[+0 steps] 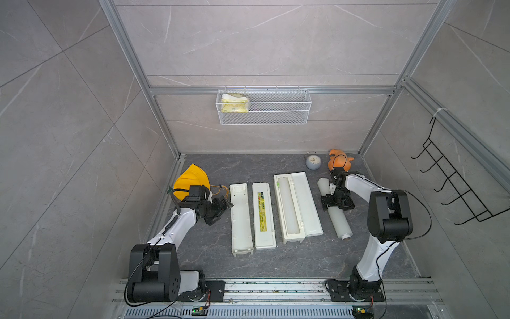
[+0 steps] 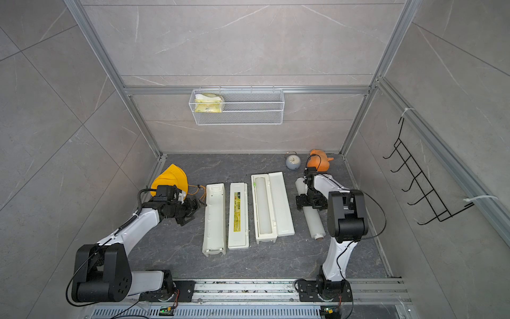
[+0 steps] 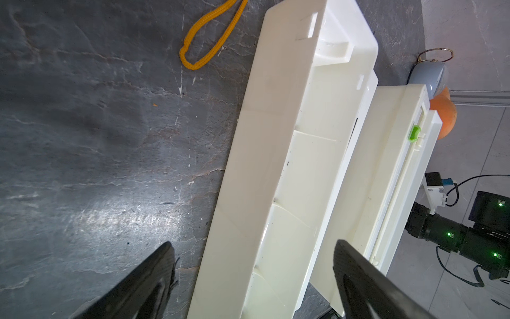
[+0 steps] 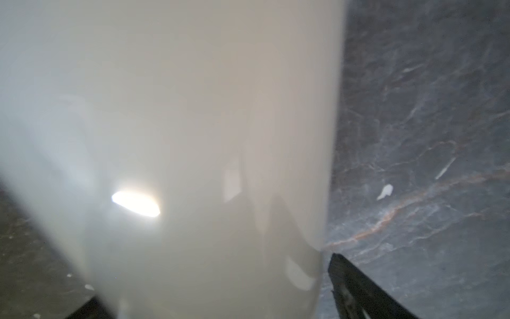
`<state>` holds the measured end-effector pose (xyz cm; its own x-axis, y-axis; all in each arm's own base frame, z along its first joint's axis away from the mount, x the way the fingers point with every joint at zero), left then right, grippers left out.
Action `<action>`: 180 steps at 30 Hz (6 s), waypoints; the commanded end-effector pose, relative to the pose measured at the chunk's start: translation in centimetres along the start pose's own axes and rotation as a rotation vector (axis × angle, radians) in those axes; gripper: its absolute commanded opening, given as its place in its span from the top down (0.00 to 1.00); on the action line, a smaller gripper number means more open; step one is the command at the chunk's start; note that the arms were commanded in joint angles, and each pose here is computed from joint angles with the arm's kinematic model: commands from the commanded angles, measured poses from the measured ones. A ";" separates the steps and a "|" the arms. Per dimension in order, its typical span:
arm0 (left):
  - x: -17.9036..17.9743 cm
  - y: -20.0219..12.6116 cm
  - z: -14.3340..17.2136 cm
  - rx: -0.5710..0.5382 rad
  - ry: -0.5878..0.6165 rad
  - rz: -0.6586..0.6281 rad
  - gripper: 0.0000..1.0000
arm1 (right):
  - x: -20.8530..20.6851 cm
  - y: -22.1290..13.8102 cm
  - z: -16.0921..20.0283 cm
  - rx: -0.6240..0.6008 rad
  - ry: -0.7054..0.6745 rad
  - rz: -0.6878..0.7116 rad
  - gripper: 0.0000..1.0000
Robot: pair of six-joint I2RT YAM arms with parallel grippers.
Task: Put plastic wrap rolls into dispensers
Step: Pick up the plastic wrap from the center of the board, then place the plastic wrap into the plastic wrap cutting box, then pick up the lid from the center of the board.
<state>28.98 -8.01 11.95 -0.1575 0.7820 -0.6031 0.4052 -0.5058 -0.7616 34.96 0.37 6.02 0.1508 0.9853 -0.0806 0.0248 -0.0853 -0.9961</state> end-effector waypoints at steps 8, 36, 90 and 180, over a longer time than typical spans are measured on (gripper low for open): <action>-0.7 -0.6 0.1 -0.020 0.021 0.030 0.09 | 0.0 0.0 -1.2 -0.081 0.012 0.035 0.16; -1.0 -3.3 -1.5 -0.115 0.032 -0.010 0.09 | 5.1 -18.1 0.6 -0.358 0.079 -0.279 0.70; -0.5 -5.8 0.7 -0.156 -0.026 0.104 0.09 | 44.8 -11.1 11.4 -0.079 -0.201 -0.687 0.68; 2.0 -1.3 1.9 -0.073 -0.110 0.104 0.12 | 35.6 -1.4 2.5 -0.214 -0.119 -0.176 0.00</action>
<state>26.35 -6.05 11.18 -0.2236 0.6978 -0.6805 0.4878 -0.5243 -0.6979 38.52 36.00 5.80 0.0242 0.9937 0.1090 0.2985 0.0969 -0.9495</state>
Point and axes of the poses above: each gripper's point midway between its finger pads, its own y axis out along the fingers, its own x axis along the line the jaws close on, z = x × y, the point moved 3 cm from there along -y, back along the fingers, and after that the axes turned 9 degrees about y, right-handed, at the moved point
